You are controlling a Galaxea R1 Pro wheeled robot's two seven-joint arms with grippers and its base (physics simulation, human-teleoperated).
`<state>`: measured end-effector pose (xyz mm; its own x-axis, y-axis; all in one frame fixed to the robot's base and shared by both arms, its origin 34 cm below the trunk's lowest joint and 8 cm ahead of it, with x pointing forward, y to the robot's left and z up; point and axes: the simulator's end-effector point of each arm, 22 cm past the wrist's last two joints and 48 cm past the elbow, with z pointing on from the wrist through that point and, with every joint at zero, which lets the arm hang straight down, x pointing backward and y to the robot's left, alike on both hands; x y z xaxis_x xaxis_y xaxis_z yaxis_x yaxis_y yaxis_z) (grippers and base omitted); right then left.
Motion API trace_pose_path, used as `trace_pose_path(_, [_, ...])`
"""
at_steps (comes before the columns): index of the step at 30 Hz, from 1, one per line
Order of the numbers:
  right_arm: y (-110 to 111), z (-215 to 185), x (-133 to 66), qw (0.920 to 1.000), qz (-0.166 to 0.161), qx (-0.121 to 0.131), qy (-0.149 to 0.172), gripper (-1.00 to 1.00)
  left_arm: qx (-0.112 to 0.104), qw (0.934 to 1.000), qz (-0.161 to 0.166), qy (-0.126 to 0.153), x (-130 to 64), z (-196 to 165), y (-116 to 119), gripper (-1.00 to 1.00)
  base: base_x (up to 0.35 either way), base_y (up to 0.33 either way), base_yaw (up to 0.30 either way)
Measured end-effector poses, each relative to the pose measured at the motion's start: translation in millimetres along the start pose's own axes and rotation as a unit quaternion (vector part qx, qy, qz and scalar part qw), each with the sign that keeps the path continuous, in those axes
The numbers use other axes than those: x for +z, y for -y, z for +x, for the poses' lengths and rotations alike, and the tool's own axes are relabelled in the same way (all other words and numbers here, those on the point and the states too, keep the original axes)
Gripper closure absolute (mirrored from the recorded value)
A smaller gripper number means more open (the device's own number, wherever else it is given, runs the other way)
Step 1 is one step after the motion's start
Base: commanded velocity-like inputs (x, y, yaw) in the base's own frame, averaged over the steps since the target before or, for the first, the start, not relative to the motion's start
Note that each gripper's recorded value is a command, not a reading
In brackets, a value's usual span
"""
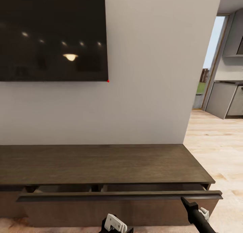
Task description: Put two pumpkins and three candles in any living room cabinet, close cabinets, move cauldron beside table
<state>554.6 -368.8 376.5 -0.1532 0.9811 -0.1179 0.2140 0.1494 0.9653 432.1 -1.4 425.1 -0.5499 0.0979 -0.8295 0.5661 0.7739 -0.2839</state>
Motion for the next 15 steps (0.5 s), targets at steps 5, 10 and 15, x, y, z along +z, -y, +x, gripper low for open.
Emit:
trace_pose_path(5, [0.1, -0.2, 0.0, 1.0000, 0.000, 0.001, 0.001, 1.00, 0.000, 1.0000, 0.000, 0.000, 0.0, 0.0, -0.2, -1.00, -0.143, 0.000, 0.000])
trace_pose_path(10, [0.1, -0.4, 0.0, 1.0000, 0.000, 0.001, 0.001, 1.00, 0.000, 1.0000, -0.001, 0.000, 0.0, 0.0, -0.3, -1.00, -0.093, 0.000, 0.000])
trace_pose_path(15, [0.2, -0.7, 0.1, 1.0000, 0.000, 0.001, 0.002, 1.00, 0.000, 1.0000, -0.001, 0.000, 0.1, 0.1, -0.4, -1.00, -0.184, 0.000, 0.000])
